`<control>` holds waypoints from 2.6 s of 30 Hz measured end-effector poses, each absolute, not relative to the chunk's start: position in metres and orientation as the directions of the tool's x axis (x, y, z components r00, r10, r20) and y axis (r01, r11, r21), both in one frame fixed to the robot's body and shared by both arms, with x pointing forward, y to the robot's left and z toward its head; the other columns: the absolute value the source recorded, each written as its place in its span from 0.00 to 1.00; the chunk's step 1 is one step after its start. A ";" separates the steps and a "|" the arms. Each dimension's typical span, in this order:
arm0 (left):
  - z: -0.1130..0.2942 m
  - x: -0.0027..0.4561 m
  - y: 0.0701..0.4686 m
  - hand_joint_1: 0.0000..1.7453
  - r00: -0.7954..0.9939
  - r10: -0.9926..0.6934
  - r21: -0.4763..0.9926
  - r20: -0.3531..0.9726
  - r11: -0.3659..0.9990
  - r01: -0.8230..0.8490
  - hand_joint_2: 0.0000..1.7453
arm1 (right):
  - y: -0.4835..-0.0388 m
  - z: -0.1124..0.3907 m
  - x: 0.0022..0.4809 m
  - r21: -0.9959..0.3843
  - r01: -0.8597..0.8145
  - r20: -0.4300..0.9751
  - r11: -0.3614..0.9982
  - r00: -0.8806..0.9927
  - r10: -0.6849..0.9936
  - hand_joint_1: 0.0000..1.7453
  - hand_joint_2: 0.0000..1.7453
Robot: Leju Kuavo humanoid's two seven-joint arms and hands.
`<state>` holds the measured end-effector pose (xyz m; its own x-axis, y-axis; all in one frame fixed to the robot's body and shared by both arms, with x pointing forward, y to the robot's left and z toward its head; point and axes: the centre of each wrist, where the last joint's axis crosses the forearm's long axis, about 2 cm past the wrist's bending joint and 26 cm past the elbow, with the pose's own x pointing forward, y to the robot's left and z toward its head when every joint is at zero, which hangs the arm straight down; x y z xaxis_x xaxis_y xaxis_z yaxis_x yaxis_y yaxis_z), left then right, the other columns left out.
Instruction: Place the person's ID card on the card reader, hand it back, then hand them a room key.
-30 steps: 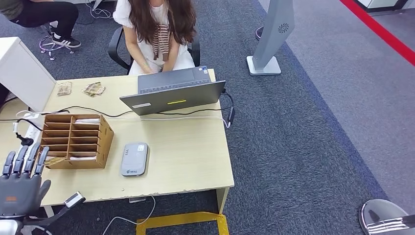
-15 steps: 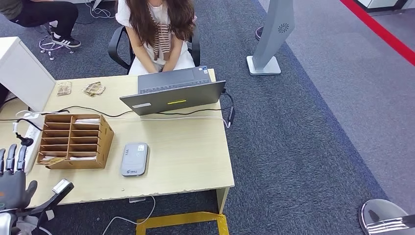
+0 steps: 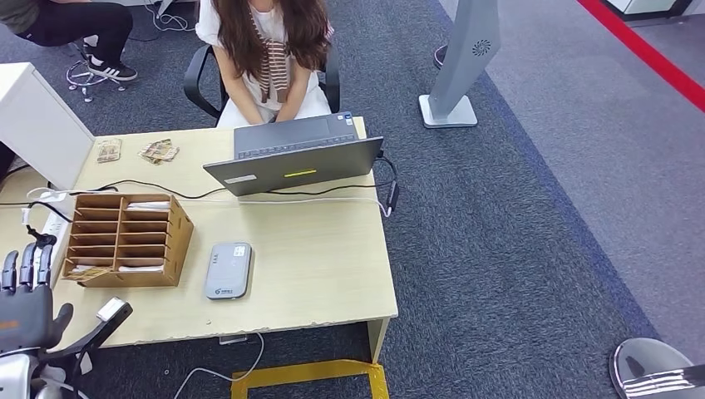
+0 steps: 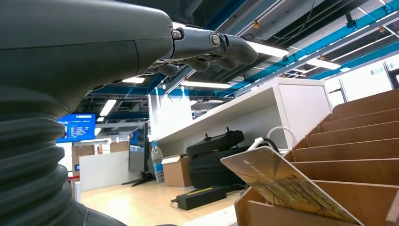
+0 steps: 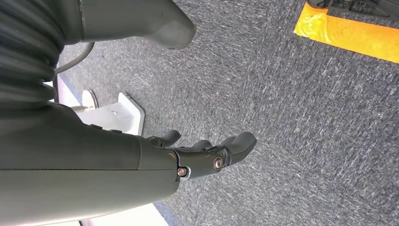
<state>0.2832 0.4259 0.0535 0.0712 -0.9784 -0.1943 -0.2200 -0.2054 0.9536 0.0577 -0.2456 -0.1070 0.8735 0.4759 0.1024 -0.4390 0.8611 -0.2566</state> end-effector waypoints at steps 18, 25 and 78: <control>0.053 0.297 0.408 0.00 0.084 -0.987 0.962 -0.134 -0.150 -0.228 1.00 | -0.246 -0.107 0.060 -0.259 -0.441 0.108 0.859 0.871 0.479 0.00 1.00; 0.055 0.302 0.406 0.00 0.098 -0.989 0.964 -0.114 -0.134 -0.229 1.00 | -0.246 -0.107 0.060 -0.258 -0.441 0.113 0.860 0.870 0.480 0.00 1.00; 0.047 0.313 0.400 1.00 0.105 -0.993 0.980 -0.060 -0.079 -0.181 1.00 | -0.245 -0.106 0.062 -0.251 -0.451 0.127 0.857 0.862 0.491 0.00 1.00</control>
<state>0.3130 0.4005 0.0472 0.1049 -0.9927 -0.0602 -0.1806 -0.0785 0.9804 0.0625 -0.2455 -0.1064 0.8619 0.4909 0.1270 -0.4509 0.8566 -0.2510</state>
